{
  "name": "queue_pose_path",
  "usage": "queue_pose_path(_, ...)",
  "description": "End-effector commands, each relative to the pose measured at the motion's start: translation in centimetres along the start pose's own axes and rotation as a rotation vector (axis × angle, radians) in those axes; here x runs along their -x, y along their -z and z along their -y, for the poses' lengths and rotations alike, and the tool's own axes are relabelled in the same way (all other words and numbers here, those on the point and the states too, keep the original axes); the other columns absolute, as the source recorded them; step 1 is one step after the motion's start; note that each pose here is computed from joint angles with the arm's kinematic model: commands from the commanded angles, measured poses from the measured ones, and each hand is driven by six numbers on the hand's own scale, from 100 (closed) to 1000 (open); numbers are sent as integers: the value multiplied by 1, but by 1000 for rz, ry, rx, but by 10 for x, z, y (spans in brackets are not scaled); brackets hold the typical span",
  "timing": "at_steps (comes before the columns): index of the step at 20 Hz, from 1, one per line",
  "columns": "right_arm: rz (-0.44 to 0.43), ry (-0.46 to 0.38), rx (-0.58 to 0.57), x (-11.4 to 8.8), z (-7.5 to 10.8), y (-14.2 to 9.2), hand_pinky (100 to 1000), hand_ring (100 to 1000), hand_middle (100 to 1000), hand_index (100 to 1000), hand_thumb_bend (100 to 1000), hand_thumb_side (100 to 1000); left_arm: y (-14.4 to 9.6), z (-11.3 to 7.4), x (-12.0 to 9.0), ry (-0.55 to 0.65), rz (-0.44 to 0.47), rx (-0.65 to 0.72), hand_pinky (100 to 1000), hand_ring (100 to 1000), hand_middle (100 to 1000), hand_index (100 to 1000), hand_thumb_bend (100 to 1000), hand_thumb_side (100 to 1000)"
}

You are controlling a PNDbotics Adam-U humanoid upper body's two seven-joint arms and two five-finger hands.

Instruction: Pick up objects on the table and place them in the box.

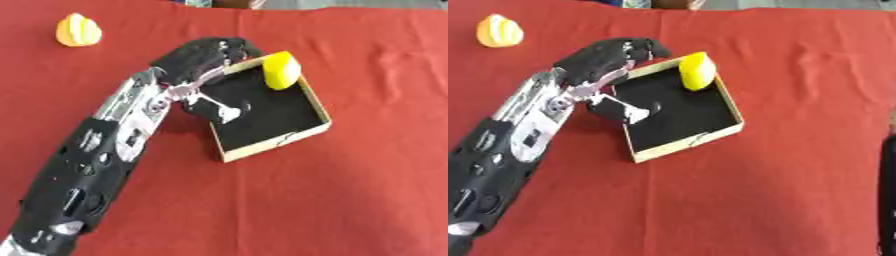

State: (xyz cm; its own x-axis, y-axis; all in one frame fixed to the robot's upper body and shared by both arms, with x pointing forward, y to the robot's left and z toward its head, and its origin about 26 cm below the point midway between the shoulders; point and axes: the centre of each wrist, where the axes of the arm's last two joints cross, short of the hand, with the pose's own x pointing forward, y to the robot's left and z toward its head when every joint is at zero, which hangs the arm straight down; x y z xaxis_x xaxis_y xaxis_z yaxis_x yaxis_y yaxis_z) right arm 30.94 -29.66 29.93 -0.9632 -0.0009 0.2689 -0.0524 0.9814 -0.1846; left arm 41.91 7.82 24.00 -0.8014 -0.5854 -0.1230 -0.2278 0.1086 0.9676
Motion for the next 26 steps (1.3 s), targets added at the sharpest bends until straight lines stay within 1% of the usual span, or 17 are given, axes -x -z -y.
queue_pose_path(1, 26, 0, -11, -7, 0, 5, 902, 959, 793, 876, 100, 664, -6, -21, 7, 24, -22, -75, 872, 859, 829, 927, 276, 286)
queue_pose_path(2, 26, -1, -12, -7, 0, 5, 902, 959, 793, 876, 100, 664, -8, -27, 9, 23, -30, -97, 868, 853, 824, 923, 241, 261)
queue_pose_path(3, 26, -2, -12, -7, 1, 5, 902, 959, 793, 876, 100, 664, -12, -34, 12, 23, -38, -123, 863, 846, 819, 920, 233, 254)
queue_pose_path(4, 26, -5, -12, -7, 1, 5, 902, 958, 793, 876, 100, 664, -18, -43, 17, 27, -53, -151, 855, 836, 810, 913, 211, 214)
queue_pose_path(5, 26, -9, -12, -7, 2, 5, 902, 958, 793, 876, 100, 664, -26, -54, 23, 35, -74, -178, 854, 836, 809, 913, 210, 209)
queue_pose_path(6, 25, -15, -13, -8, 3, 5, 902, 957, 792, 876, 100, 663, -37, -66, 34, 51, -112, -203, 848, 826, 799, 904, 215, 176)
queue_pose_path(8, 24, -27, -15, -9, 5, 5, 901, 956, 792, 875, 100, 663, -60, -89, 57, 86, -208, -243, 845, 821, 794, 898, 248, 153)
queue_pose_path(9, 22, -32, -15, -9, 6, 4, 901, 956, 792, 875, 100, 664, -73, -100, 71, 106, -272, -253, 844, 821, 792, 895, 253, 151)
queue_pose_path(12, 19, -42, -16, -9, 7, 4, 901, 955, 792, 875, 100, 663, -110, -122, 114, 158, -448, -238, 852, 840, 807, 895, 323, 135)
queue_pose_path(15, 23, -51, -19, -10, 8, 5, 901, 953, 792, 875, 100, 662, -143, -131, 150, 188, -569, -182, 862, 861, 837, 907, 341, 143)
queue_pose_path(17, 26, -57, -20, -10, 9, 5, 900, 952, 791, 875, 100, 661, -161, -133, 168, 176, -613, -148, 871, 875, 849, 918, 338, 150)
queue_pose_path(19, 31, -60, -23, -11, 9, 6, 900, 950, 791, 874, 100, 660, -176, -133, 184, 139, -638, -112, 875, 884, 852, 920, 359, 157)
queue_pose_path(20, 33, -60, -24, -11, 9, 6, 900, 950, 791, 874, 100, 673, -182, -133, 190, 124, -644, -92, 885, 897, 860, 927, 386, 156)
queue_pose_path(21, 34, -60, -26, -11, 9, 7, 900, 950, 791, 874, 100, 660, -188, -133, 195, 117, -651, -62, 891, 904, 867, 932, 416, 175)
queue_pose_path(23, 35, -57, -27, -11, 9, 7, 900, 950, 791, 874, 100, 661, -198, -134, 203, 111, -661, -5, 898, 912, 872, 936, 445, 175)
queue_pose_path(24, 34, -57, -26, -11, 10, 7, 900, 951, 791, 874, 100, 661, -201, -136, 206, 110, -665, 16, 901, 915, 873, 936, 467, 161)
queue_pose_path(26, 31, -57, -29, -11, 10, 6, 900, 952, 791, 874, 100, 661, -207, -139, 211, 112, -681, 46, 904, 918, 875, 937, 483, 143)
